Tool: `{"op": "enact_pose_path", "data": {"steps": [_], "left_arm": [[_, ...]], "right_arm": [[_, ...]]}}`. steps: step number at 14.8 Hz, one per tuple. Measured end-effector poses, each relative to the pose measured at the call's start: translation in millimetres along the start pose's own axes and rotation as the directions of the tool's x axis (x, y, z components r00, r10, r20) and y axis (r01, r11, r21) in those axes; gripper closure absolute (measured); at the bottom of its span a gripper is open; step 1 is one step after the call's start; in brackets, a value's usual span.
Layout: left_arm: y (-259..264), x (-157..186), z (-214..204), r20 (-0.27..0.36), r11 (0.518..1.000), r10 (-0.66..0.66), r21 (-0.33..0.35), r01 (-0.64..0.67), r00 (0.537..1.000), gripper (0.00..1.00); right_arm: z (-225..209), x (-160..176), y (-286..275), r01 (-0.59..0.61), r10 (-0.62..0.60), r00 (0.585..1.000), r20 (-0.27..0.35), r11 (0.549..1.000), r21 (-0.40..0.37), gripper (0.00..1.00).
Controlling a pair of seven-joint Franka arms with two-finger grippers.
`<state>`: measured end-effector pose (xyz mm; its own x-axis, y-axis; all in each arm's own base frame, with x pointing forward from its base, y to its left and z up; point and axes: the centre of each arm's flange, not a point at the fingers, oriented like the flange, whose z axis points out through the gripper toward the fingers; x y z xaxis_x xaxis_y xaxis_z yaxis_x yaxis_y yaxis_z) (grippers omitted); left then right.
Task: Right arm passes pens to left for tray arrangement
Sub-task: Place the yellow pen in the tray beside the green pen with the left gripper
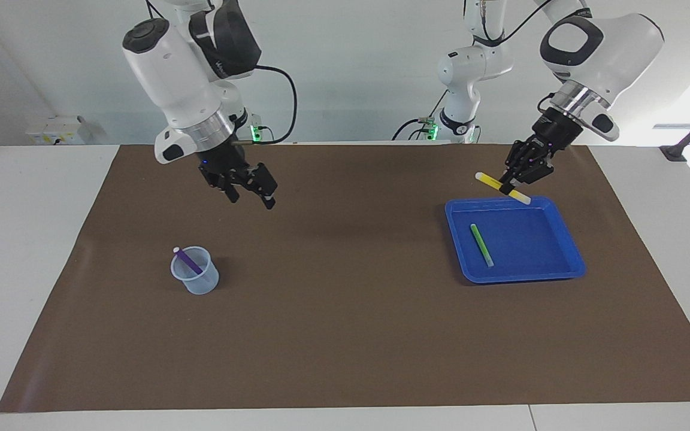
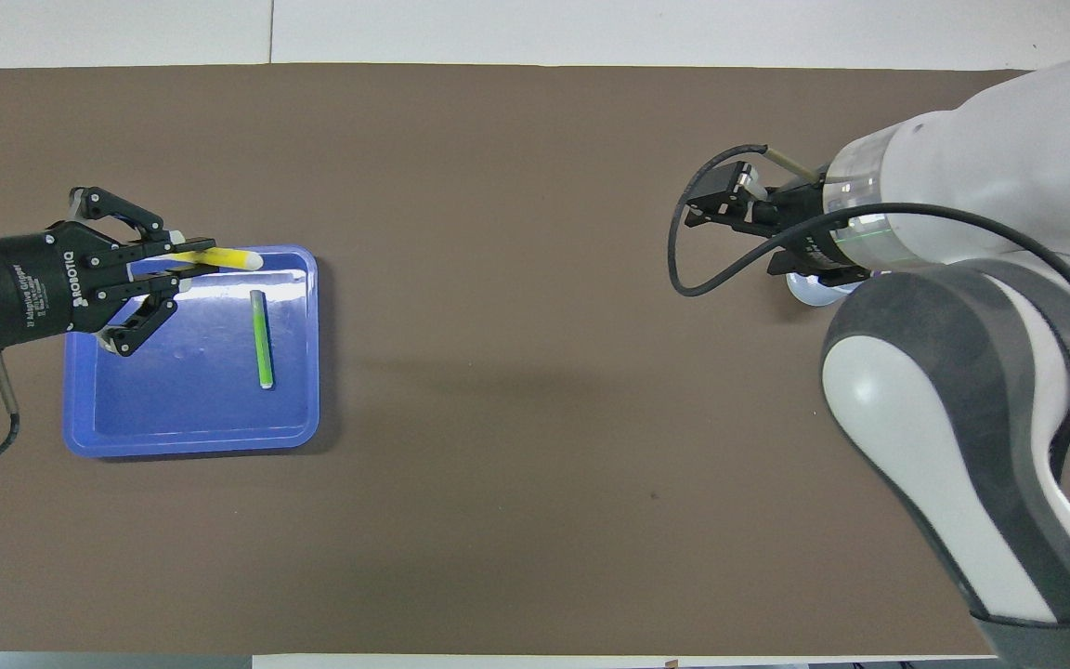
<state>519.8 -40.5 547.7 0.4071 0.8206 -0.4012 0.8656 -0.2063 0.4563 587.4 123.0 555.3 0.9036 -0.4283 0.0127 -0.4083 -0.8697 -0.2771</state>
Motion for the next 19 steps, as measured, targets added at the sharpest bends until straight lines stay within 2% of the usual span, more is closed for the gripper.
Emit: {"op": "enact_pose_path", "data": {"steps": [3, 5, 7, 9, 11, 13, 15, 16, 19], "left_arm": [[-15.8, 43.7, 11.0, -0.035, 0.97, 0.22, 0.114, -0.215, 0.975, 0.82], [-24.6, 61.0, 28.0, -0.019, 0.895, 0.402, 0.219, -0.389, 0.915, 0.82], [-35.1, 80.0, 49.6, 0.036, 0.773, 0.562, 0.333, -0.54, 0.826, 0.82], [-47.4, 98.8, 72.9, 0.126, 0.611, 0.682, 0.441, -0.657, 0.72, 0.82], [-57.6, 111.5, 96.6, 0.222, 0.465, 0.743, 0.508, -0.725, 0.632, 0.82], [-63.9, 111.3, 124.0, 0.296, 0.365, 0.76, 0.542, -0.757, 0.578, 0.82], [-69.0, 110.6, 146.4, 0.343, 0.307, 0.762, 0.556, -0.773, 0.55, 0.82], [-71.4, 111.8, 153.4, 0.359, 0.286, 0.761, 0.562, -0.776, 0.54, 0.82], [-76.2, 119.6, 166.4, 0.376, 0.263, 0.762, 0.564, -0.783, 0.527, 0.82]], "right_arm": [[4.4, 23.0, 54.9, -0.034, 0.034, 0.999, -0.018, 0.999, -0.039, 0.0], [10.7, 32.3, 83.9, -0.004, 0.0, 0.998, -0.057, 0.998, -0.07, 0.0], [19.1, 40.3, 111.0, 0.027, -0.034, 0.996, -0.084, 0.996, -0.083, 0.0], [30.7, 49.6, 142.1, 0.026, -0.036, 0.993, -0.113, 0.996, -0.086, 0.0], [50.9, 53.6, 170.5, 0.0, -0.013, 0.989, -0.149, 0.996, -0.087, 0.0], [67.7, 50.7, 184.1, -0.015, 0.001, 0.987, -0.159, 0.996, -0.09, 0.0], [76.9, 47.8, 187.0, -0.017, 0.002, 0.989, -0.15, 0.995, -0.095, 0.03], [79.4, 47.6, 187.3, -0.017, 0.002, 0.989, -0.148, 0.995, -0.097, 0.08], [87.8, 47.5, 190.2, -0.019, 0.003, 0.986, -0.166, 0.995, -0.095, 0.1]]}}
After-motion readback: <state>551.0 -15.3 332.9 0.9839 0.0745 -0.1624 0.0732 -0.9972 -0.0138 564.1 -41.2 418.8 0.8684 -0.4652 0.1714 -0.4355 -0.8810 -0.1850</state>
